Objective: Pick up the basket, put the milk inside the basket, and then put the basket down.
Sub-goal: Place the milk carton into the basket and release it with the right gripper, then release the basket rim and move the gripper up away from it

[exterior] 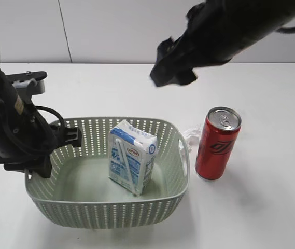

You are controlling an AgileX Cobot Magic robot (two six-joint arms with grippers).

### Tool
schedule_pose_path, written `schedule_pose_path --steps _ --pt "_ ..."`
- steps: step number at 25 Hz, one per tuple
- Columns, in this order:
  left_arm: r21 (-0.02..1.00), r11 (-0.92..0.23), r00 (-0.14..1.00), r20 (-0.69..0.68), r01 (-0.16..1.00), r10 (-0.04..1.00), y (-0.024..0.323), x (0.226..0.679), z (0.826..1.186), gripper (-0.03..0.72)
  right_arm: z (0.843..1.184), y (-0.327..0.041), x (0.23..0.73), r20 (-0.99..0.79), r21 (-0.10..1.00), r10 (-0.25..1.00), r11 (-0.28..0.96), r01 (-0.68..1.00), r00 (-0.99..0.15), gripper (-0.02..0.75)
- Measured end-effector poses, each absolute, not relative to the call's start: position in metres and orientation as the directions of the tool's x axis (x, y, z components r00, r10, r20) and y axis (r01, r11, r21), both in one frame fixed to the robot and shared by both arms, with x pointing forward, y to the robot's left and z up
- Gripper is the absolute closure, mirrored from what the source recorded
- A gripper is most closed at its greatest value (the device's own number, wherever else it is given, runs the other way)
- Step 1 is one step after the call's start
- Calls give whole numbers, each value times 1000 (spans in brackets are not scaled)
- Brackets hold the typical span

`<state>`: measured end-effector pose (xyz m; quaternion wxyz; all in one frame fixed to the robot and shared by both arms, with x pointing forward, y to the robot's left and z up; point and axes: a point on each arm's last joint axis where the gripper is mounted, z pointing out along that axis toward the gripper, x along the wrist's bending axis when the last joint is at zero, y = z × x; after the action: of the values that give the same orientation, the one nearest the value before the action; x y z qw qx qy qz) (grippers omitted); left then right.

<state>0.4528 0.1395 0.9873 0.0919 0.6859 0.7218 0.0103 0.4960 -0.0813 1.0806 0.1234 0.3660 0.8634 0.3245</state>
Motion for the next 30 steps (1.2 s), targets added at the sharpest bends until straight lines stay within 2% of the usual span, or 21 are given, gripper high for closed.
schedule_pose_path --steps 5,9,12,16,21,25,30 --pt "141 59 -42 -119 988 992 139 453 987 690 1097 -143 546 -1 624 845 419 660 -535 144" --pt "150 60 -41 -127 987 991 139 454 988 690 1090 -196 569 10 520 917 336 785 -399 144" --pt "153 60 -40 -129 986 991 139 454 988 690 1082 -222 574 23 452 948 273 849 -318 144" --pt "154 57 -37 -128 986 991 139 454 988 690 1080 -241 574 33 405 964 228 886 -263 144" --pt "154 56 -36 -128 987 991 139 454 988 690 1076 -250 563 56 263 973 201 944 -223 146" --pt "155 57 -37 -129 986 991 139 455 988 690 1082 -252 549 59 257 975 195 946 -216 146" --pt "155 60 -40 -129 986 991 140 455 988 690 1090 -257 508 58 275 975 192 942 -216 146"
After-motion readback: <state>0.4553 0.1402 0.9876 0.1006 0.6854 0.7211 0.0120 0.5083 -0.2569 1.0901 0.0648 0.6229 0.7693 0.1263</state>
